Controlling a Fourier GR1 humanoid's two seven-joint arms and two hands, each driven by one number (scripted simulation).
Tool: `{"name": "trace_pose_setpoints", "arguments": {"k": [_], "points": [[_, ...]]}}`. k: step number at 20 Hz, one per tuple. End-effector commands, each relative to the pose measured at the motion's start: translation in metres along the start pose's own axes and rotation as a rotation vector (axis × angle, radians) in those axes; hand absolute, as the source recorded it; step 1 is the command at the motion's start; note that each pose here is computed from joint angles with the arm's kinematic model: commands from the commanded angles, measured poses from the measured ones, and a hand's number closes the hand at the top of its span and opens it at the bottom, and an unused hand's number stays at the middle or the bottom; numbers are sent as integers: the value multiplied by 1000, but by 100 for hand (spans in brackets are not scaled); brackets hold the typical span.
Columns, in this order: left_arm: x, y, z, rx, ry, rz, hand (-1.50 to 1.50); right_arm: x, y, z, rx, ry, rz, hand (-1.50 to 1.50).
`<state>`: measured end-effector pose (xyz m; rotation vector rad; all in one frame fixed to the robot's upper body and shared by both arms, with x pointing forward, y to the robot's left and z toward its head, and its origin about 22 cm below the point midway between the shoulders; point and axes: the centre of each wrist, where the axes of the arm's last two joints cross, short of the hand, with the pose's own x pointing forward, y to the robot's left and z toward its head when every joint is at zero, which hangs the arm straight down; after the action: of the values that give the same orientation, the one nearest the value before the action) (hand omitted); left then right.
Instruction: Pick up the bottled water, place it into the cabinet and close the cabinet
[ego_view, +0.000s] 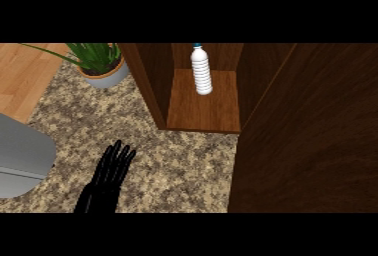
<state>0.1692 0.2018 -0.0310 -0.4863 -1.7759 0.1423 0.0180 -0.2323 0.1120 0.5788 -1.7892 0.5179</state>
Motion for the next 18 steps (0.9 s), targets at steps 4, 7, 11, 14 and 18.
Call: {"name": "trace_pose_setpoints", "arguments": {"k": [4, 7, 11, 14, 18], "points": [[43, 43, 29, -3, -49, -46, -150, 40, -1, -29, 217, -58, 193, 150], [53, 51, 48, -20, -48, -38, -150, 36, 5, -36, 175, -62, 142, 150], [79, 74, 52, -47, -57, -39, -150, 36, 11, -44, 190, -37, 68, 150], [82, 85, 64, -41, -46, -27, -150, 31, 16, -49, 226, 5, 22, 150], [93, 90, 64, -83, -47, -22, -150, 23, 7, -63, 361, -24, 109, 150]]}}
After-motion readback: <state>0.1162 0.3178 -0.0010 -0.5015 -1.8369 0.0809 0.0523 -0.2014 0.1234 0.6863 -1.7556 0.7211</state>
